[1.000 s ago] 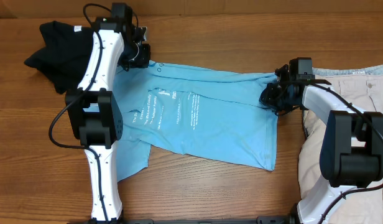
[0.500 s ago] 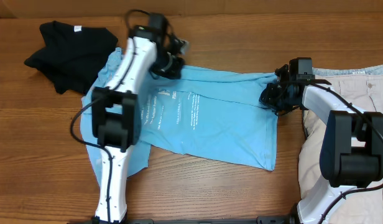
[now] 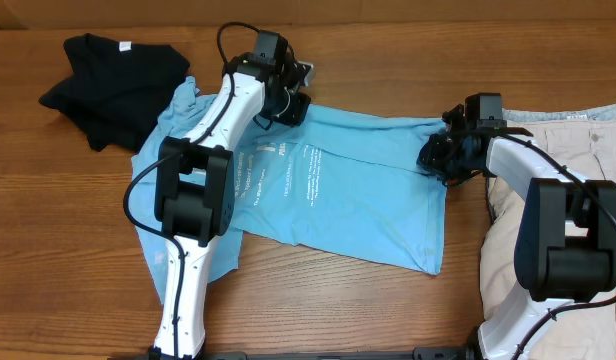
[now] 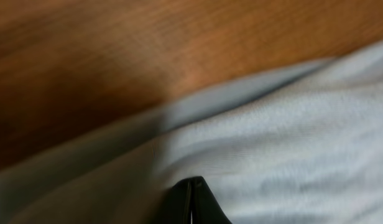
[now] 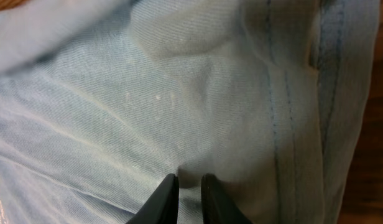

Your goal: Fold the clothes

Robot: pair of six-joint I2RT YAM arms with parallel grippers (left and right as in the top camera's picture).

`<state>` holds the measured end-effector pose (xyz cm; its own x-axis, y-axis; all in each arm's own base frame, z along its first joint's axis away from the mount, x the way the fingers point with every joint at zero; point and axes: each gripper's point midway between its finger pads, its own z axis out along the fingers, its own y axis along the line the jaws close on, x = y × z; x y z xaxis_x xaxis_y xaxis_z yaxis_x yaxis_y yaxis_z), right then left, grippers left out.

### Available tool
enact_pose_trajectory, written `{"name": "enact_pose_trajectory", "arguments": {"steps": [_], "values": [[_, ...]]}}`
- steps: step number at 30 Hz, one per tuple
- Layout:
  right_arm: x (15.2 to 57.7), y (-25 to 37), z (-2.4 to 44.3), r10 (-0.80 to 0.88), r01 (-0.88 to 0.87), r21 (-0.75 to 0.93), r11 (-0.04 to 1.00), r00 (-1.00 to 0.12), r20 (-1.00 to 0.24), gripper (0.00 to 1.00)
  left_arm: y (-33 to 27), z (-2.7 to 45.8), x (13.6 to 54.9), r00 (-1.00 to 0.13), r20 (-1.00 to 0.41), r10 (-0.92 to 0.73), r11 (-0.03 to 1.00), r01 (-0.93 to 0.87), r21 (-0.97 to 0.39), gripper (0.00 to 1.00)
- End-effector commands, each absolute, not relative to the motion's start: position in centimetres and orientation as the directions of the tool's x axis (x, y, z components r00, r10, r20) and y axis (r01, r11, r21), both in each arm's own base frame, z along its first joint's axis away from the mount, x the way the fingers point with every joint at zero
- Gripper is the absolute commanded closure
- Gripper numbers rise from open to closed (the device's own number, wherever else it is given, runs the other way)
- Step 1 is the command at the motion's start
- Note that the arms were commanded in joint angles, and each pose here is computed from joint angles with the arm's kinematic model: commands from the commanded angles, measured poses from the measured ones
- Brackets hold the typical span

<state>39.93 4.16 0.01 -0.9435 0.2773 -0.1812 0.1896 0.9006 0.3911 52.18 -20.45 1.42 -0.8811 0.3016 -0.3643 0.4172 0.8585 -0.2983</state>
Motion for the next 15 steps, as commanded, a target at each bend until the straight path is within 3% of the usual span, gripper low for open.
{"name": "enact_pose_trajectory", "arguments": {"steps": [1, 10, 15], "values": [[37.2, 2.9, -2.9, 0.283, 0.245, 0.299, 0.922, -0.955, -0.091, 0.83, -19.4, 2.4, 54.2, -0.901, -0.390, 0.190, 0.891, 0.325, -0.317, 0.96], [37.0, 2.9, -3.0, 0.283, 0.248, 0.298, 0.922, -0.955, -0.082, 0.83, -18.2, 2.5, 55.2, -0.896, -0.411, 0.169, 0.913, 0.300, -0.277, 0.95], [36.8, 2.9, -3.0, 0.283, 0.251, 0.296, 0.922, -0.956, -0.073, 0.83, -21.5, 5.7, 53.5, -0.891, -0.401, 0.212, 0.804, 0.393, -0.447, 0.94]]}}
